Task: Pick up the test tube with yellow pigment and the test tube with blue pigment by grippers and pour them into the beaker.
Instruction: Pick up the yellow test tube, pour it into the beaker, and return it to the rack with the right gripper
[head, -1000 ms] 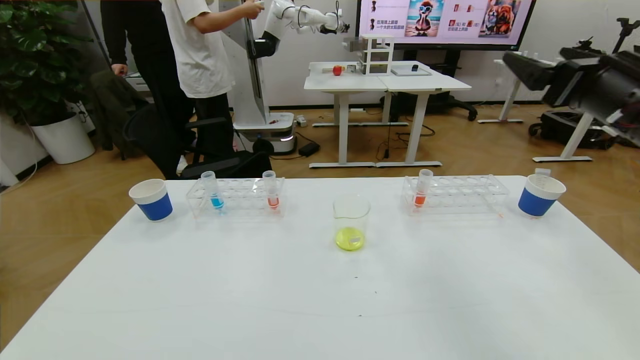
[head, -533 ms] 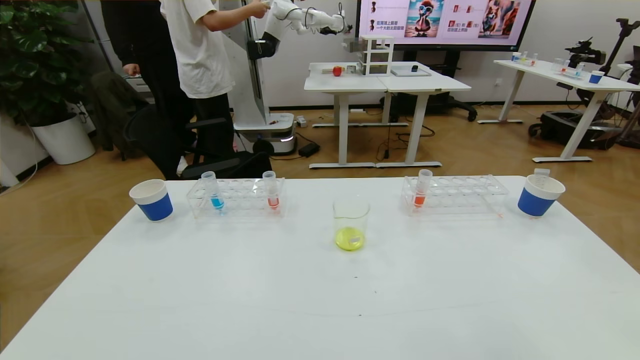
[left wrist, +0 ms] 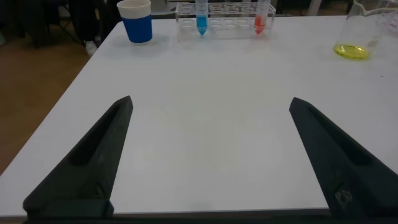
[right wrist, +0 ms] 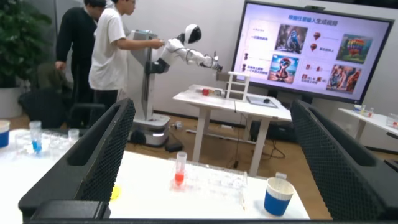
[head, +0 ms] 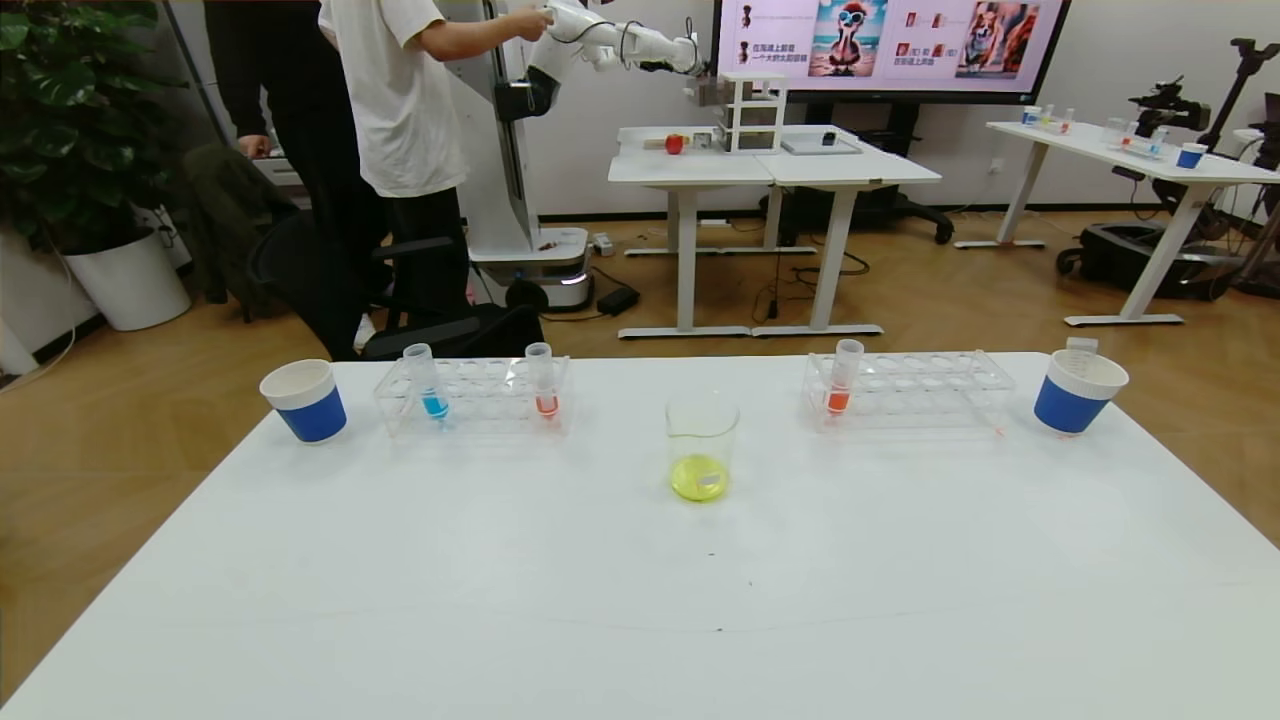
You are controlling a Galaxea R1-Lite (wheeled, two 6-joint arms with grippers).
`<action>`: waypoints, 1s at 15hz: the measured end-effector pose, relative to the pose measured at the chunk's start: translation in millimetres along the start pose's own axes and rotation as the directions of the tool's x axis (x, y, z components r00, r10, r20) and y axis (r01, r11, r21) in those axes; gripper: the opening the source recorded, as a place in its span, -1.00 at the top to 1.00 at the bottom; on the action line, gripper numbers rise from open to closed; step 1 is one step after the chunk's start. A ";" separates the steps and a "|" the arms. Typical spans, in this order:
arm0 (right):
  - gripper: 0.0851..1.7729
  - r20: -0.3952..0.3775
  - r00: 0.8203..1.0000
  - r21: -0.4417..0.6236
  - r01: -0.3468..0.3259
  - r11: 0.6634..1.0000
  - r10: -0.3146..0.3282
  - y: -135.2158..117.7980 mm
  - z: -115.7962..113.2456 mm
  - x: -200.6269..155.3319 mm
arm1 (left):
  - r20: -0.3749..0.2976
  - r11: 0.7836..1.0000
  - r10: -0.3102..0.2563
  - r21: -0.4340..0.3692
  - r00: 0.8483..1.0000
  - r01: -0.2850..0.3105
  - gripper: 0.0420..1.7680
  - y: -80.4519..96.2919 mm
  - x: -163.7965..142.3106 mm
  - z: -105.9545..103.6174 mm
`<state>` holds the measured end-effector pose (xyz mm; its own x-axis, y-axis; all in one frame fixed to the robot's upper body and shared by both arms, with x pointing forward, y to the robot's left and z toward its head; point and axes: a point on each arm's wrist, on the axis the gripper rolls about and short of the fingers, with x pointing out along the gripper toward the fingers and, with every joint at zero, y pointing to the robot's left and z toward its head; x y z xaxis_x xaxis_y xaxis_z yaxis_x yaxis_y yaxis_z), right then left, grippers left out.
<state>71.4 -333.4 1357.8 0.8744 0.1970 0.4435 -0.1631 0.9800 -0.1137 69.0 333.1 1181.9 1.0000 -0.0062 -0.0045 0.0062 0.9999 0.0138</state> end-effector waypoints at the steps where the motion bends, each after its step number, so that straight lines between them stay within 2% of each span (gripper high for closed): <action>1: -0.96 -0.007 1.000 -0.012 -0.014 1.000 0.013 3.2 -3.0 -15.2 | 0.000 1.000 0.000 0.000 1.000 0.000 -0.98 0.0 0.0 0.0; 4: -0.96 0.004 1.000 -0.035 -0.016 0.999 0.017 11.2 -20.3 -50.9 | 0.000 1.000 0.000 0.000 1.000 0.000 -0.98 0.0 0.0 0.0; 7: -0.96 -0.027 1.000 -0.037 0.014 0.999 -0.015 15.0 -52.8 -66.9 | 0.000 1.000 0.000 0.000 1.000 0.000 -0.98 0.0 0.0 0.0; 10: -0.96 -0.113 0.991 -0.048 0.065 0.997 -0.070 15.5 -93.3 -69.0 | 0.000 1.000 0.000 0.000 1.000 0.000 -0.98 0.0 0.0 0.1; 12: -0.96 -0.228 0.966 -0.080 0.103 0.991 -0.119 15.7 -123.3 -71.4 | 0.000 1.000 0.000 0.000 1.000 0.000 -0.98 0.0 0.0 0.0; 14: -0.96 -0.393 0.913 -0.072 0.091 0.993 -0.112 17.3 -146.5 -77.2 | 0.000 1.000 0.000 0.000 1.000 0.000 -0.98 0.0 0.0 0.0; 15: -0.96 -0.448 0.887 -0.065 0.092 0.994 -0.112 17.9 -153.2 -79.8 | 0.000 1.000 0.000 0.000 1.000 0.000 -0.98 0.0 0.0 0.0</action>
<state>68.7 -335.8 1184.1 0.9986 0.0532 0.0079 -0.0517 0.9903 -0.1293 69.0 333.1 1181.9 1.0000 -0.0062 -0.0045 0.0062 0.9999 0.0134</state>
